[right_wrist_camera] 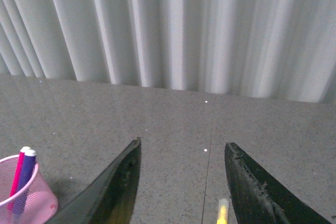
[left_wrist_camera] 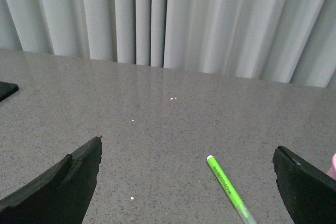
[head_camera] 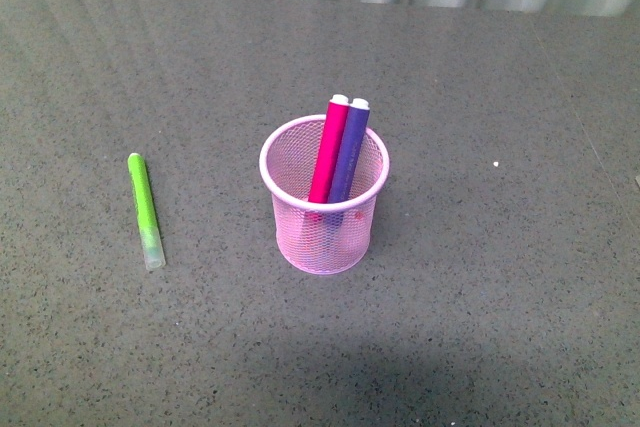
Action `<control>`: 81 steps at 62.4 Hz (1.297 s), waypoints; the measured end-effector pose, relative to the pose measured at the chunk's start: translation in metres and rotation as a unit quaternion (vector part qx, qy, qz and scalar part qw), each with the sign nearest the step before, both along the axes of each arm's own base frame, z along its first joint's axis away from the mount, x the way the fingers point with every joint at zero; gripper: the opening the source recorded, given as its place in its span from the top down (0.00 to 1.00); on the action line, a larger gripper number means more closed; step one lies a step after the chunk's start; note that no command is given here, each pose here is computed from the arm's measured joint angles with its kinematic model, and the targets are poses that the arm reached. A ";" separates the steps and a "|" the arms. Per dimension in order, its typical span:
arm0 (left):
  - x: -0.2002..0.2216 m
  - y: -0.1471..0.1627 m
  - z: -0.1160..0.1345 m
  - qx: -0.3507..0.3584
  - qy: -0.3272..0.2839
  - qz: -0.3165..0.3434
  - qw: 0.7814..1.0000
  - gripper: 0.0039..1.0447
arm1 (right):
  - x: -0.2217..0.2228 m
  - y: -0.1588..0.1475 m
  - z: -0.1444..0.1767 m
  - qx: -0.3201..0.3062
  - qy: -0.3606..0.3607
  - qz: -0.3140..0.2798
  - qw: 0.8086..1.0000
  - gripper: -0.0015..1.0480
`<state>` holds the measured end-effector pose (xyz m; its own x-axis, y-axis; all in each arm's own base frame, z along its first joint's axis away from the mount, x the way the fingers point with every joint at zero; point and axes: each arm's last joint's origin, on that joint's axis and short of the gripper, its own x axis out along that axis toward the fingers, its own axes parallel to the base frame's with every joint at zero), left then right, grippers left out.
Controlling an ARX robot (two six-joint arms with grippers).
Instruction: Insert purple and pink pens into pink cup
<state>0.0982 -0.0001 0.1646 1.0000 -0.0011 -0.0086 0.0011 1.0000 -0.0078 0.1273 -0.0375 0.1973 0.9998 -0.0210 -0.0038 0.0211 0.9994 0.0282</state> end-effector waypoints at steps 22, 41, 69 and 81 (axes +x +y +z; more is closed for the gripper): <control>0.000 0.000 0.000 0.000 0.000 0.000 1.000 0.07 | -0.011 0.023 -0.017 -0.011 0.001 0.007 1.000 0.97; 0.000 0.000 0.000 0.000 0.000 0.000 1.000 0.07 | -0.018 0.037 -0.023 -0.012 -0.014 0.008 1.000 0.97; 0.000 0.000 0.000 0.000 0.000 0.000 1.000 0.07 | -0.031 0.037 -0.026 -0.012 -0.013 0.009 1.000 0.97; 0.000 0.000 0.000 0.000 0.000 0.000 1.000 0.07 | -0.031 0.037 -0.026 -0.012 -0.013 0.009 1.000 0.97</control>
